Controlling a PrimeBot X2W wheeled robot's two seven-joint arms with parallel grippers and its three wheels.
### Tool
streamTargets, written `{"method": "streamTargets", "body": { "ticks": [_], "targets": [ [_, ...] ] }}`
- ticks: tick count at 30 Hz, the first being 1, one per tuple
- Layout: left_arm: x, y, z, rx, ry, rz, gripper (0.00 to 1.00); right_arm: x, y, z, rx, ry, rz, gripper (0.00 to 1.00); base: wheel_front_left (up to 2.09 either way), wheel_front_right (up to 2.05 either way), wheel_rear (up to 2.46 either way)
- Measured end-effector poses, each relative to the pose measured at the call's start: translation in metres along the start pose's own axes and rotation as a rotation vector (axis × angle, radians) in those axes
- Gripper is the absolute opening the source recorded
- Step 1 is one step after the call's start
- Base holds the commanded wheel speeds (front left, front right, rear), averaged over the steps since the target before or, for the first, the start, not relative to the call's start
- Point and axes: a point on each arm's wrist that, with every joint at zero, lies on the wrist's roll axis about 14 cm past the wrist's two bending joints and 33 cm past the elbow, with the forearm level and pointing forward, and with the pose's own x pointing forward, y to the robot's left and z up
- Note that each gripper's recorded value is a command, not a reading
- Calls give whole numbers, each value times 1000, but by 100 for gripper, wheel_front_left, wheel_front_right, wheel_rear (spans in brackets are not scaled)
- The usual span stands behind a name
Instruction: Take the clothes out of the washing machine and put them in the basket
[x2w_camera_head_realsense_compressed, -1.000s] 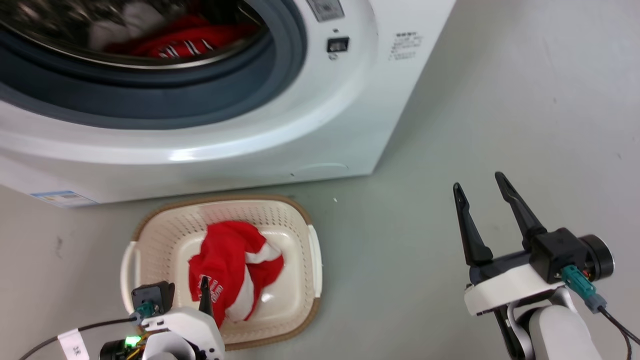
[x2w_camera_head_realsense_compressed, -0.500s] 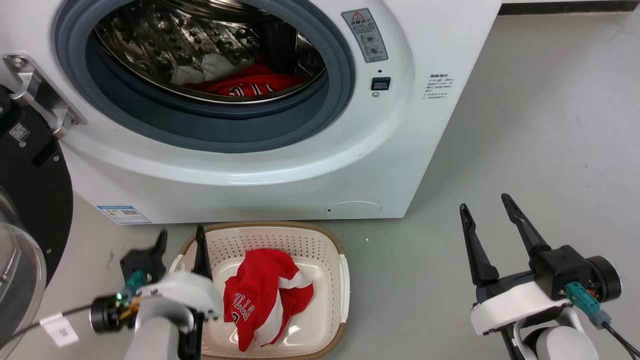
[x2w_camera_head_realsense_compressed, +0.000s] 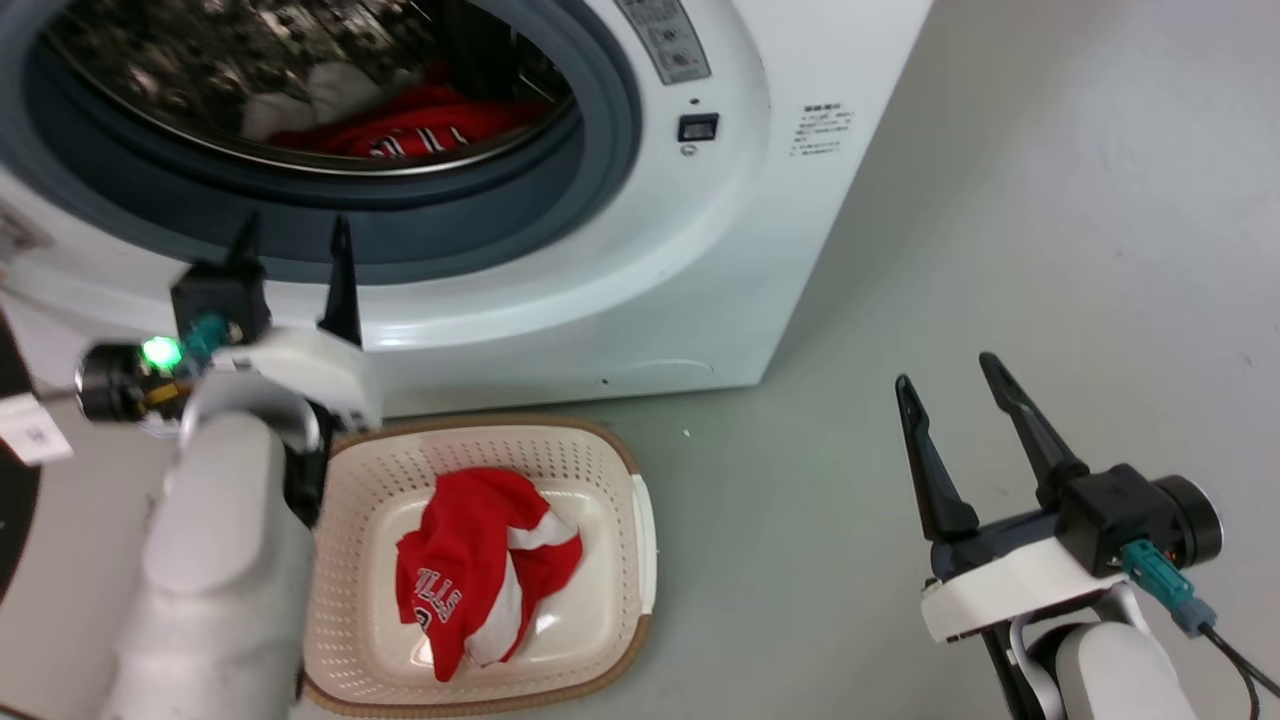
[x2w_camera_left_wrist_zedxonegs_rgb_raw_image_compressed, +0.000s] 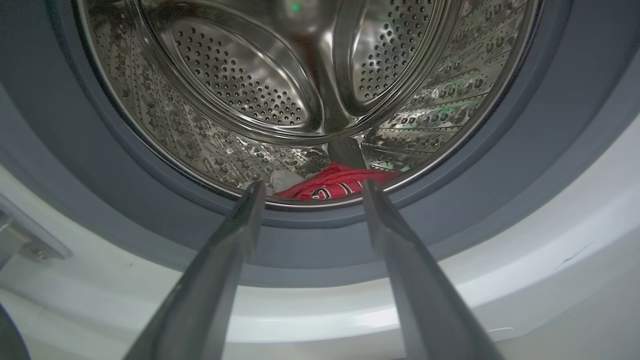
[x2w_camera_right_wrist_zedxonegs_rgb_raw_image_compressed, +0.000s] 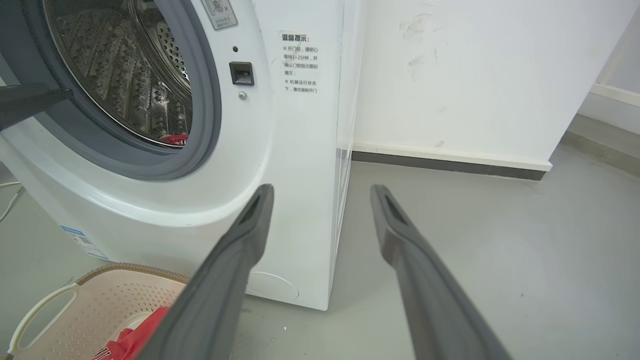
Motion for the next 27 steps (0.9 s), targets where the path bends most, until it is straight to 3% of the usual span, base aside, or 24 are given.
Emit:
{"method": "streamTargets", "body": {
  "ticks": [10, 27],
  "targets": [
    [90, 2, -11, 73, 86, -51, 100, 13, -18, -28, 31, 47, -40, 100, 0, 0, 0],
    [209, -20, -70, 163, 412, -116, 100, 20, -45, -82, 64, 178, -107, 100, 0, 0, 0]
  ]
}}
